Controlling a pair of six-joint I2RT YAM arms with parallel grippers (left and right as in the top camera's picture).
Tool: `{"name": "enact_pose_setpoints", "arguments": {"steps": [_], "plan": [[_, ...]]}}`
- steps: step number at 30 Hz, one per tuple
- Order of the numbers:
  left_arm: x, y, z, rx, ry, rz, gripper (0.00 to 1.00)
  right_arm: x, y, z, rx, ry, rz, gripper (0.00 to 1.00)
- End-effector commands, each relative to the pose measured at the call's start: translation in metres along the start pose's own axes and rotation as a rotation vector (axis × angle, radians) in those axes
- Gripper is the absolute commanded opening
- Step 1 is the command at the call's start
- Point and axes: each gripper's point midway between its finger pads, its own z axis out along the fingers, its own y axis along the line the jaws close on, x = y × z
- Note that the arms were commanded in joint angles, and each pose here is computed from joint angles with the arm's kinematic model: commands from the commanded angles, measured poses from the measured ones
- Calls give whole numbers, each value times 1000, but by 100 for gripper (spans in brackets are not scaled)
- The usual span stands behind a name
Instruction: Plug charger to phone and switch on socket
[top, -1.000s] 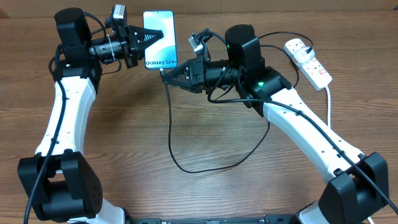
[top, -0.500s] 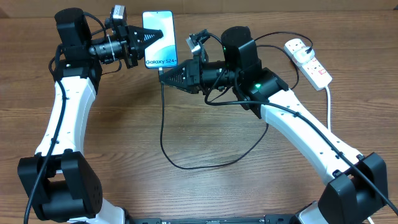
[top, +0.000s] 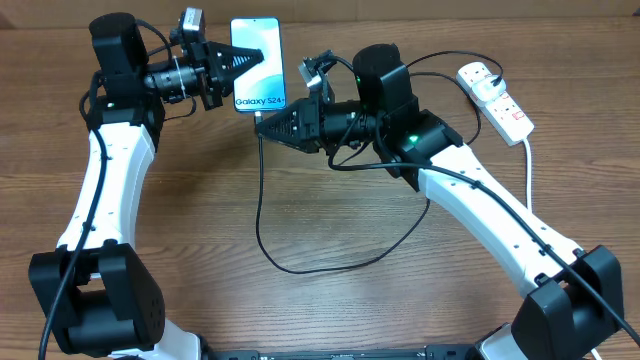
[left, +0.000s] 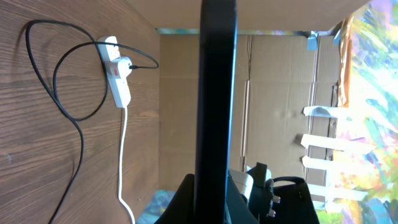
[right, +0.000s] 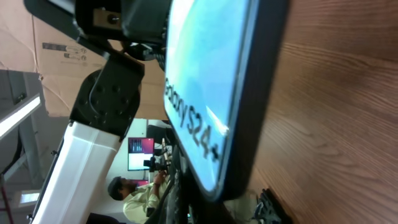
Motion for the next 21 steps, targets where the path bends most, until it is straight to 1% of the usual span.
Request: {"name": "enact_pose_setpoints", "arguments": {"steps": [1, 13, 21], "plan": [[15, -15, -1, 40, 79, 45, 4, -19, -12, -12, 33, -62, 22, 4], [13, -14, -4, 40, 71, 43, 4, -17, -11, -12, 24, -49, 22, 4], [14, -14, -4, 42, 80, 37, 4, -25, -8, -13, 23, -88, 6, 4]]}}
